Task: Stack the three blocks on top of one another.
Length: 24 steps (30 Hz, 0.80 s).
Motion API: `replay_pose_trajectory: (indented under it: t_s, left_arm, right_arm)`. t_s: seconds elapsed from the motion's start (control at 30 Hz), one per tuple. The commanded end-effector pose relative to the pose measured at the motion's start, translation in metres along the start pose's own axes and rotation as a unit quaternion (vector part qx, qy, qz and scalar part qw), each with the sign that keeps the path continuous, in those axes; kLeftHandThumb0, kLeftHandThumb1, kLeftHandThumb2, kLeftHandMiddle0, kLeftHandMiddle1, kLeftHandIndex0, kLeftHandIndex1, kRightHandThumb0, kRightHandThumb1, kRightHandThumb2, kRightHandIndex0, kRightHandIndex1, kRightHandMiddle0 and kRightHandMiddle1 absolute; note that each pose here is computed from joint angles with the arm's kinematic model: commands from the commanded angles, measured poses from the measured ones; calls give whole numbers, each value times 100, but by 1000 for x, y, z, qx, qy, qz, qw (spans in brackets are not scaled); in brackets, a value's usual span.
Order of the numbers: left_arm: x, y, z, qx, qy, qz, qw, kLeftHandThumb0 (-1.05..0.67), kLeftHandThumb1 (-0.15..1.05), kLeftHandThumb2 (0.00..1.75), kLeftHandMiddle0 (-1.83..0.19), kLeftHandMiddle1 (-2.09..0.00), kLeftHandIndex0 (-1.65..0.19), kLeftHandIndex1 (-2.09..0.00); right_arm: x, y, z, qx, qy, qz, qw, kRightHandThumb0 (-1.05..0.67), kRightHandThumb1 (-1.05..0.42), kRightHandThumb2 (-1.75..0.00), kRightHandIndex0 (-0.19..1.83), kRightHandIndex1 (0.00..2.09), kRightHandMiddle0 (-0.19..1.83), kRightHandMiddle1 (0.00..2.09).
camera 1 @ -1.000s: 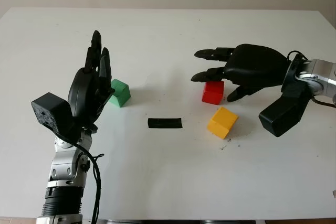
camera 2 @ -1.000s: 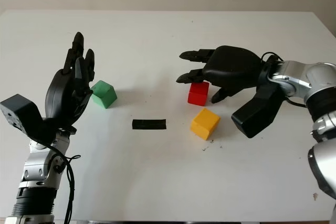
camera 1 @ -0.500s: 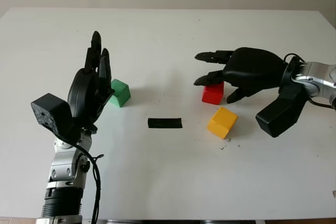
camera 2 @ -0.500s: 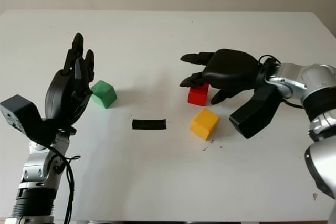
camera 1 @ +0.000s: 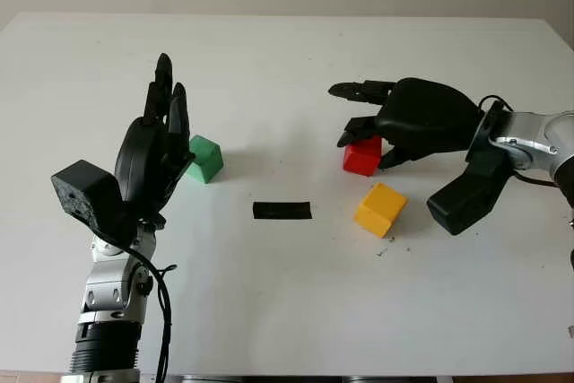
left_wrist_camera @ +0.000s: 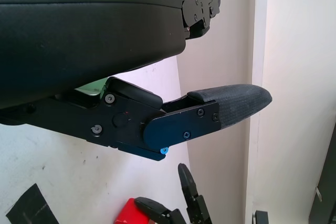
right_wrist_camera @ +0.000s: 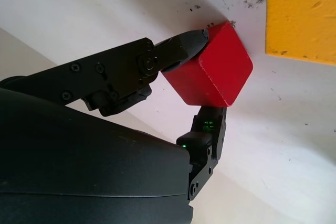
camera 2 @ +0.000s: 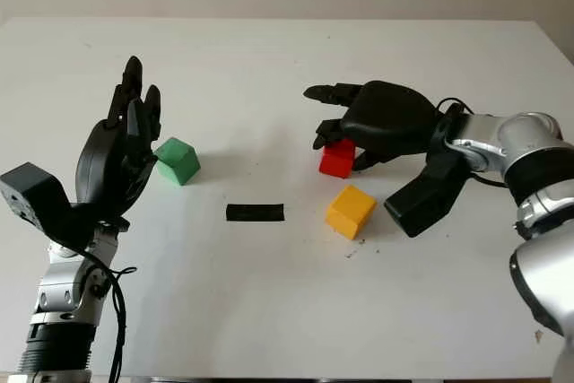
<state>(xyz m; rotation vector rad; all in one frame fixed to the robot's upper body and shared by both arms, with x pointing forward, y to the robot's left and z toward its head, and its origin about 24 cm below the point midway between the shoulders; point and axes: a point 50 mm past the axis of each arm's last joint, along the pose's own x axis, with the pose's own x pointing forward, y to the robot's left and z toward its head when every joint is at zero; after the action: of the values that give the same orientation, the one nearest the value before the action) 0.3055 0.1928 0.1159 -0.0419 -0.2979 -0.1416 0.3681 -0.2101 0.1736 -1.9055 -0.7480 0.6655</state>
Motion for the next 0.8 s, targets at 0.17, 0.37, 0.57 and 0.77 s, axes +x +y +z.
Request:
replay_pose_trajectory:
  t_s: [0.17, 0.37, 0.57, 0.77]
  left_arm:
    - [-2, 0, -1, 0, 0, -1, 1000, -76, 105, 67, 19, 0, 19, 0]
    - [-2, 0, -1, 1, -1, -3, 1000, -76, 105, 67, 19, 0, 19, 0]
    - [-2, -1, 0, 2, -2, -4, 1000, -75, 105, 67, 19, 0, 19, 0]
    - [-2, -2, 0, 4, -2, -4, 1000, -75, 105, 68, 19, 0, 19, 0]
  right_arm:
    - [2, -10, -7, 1, 11, -3, 1000, -34, -99, -5, 17, 6, 41, 125]
    - [3, -25, -14, 74, 37, -31, 996, -37, -95, -4, 19, 6, 39, 130]
    - [7, -48, -17, 130, 36, -74, 988, -34, -94, -5, 23, 7, 42, 123]
    - [16, -74, -9, 155, -2, -116, 981, -35, -92, -5, 25, 7, 45, 121]
